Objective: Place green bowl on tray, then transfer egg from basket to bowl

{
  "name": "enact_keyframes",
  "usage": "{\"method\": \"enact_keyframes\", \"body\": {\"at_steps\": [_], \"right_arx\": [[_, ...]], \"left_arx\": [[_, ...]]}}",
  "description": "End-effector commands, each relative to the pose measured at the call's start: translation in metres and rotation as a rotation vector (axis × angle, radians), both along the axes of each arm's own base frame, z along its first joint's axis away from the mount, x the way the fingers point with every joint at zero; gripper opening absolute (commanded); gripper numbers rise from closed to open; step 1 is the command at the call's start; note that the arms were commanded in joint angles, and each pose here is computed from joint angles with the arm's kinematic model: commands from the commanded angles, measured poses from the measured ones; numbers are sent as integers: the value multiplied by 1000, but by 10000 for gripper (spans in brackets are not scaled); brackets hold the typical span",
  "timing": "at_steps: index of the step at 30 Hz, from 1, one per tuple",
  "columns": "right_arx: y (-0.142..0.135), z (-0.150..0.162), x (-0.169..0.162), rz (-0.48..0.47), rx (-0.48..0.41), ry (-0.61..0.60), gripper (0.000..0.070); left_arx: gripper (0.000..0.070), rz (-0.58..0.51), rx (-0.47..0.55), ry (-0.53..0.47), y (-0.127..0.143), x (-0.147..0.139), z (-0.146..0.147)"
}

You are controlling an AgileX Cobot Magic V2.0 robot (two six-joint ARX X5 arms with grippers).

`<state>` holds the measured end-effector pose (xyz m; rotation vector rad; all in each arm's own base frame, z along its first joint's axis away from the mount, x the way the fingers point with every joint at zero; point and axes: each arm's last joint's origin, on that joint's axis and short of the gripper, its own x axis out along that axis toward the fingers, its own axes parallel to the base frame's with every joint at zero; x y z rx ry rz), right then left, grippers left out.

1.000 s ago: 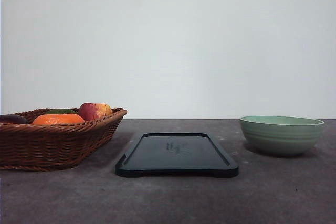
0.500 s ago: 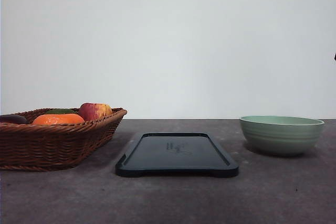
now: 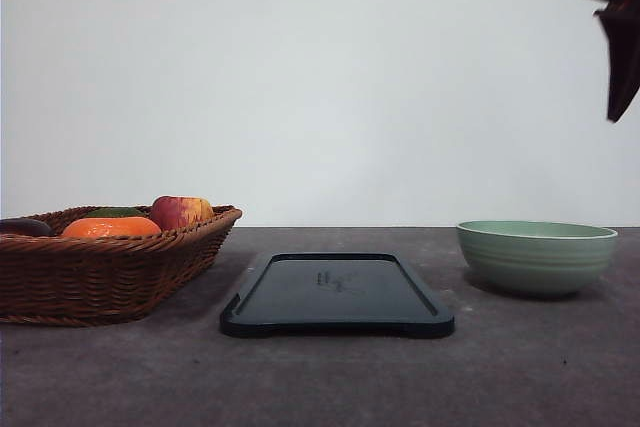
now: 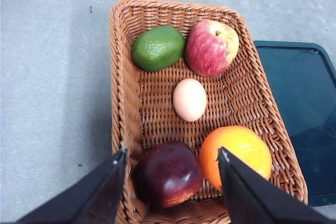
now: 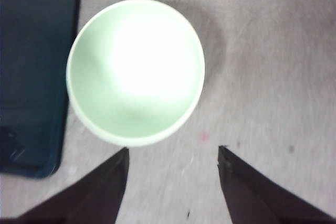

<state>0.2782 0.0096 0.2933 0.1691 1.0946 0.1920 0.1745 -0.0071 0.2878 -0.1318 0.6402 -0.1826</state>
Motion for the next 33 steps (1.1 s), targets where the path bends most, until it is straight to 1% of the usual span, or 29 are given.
{"method": "enact_keyframes", "body": {"at_steps": [1, 6, 11, 15, 23, 24, 25, 28, 29, 33], "right_arx": [[0, -3, 13, 19, -13, 7, 334], [0, -18, 41, 32, -28, 55, 334], [-1, -37, 61, 27, -67, 86, 325], [-1, -54, 71, 29, -74, 120, 263], [-1, -79, 83, 31, -73, 160, 253], [-1, -82, 84, 31, -73, 167, 240], [-1, -84, 85, 31, -74, 173, 193], [-1, -88, 86, 32, -73, 184, 24], [-1, -88, 86, 32, -73, 185, 0], [0, -87, 86, 32, -71, 189, 0]], "left_arx": [[348, -2, -2, -21, 0, 2, 7], [348, -2, -2, -21, 0, 2, 7], [348, -2, -2, -21, 0, 2, 7], [348, -2, -2, -22, 0, 2, 7], [348, -2, -2, -28, 0, 2, 7], [348, -2, -2, -30, 0, 2, 7], [348, -2, -2, -30, 0, 2, 7], [348, -2, -2, -31, 0, 2, 7], [348, -2, -2, -31, 0, 2, 7], [348, -2, -1, -31, 0, 2, 7]]}}
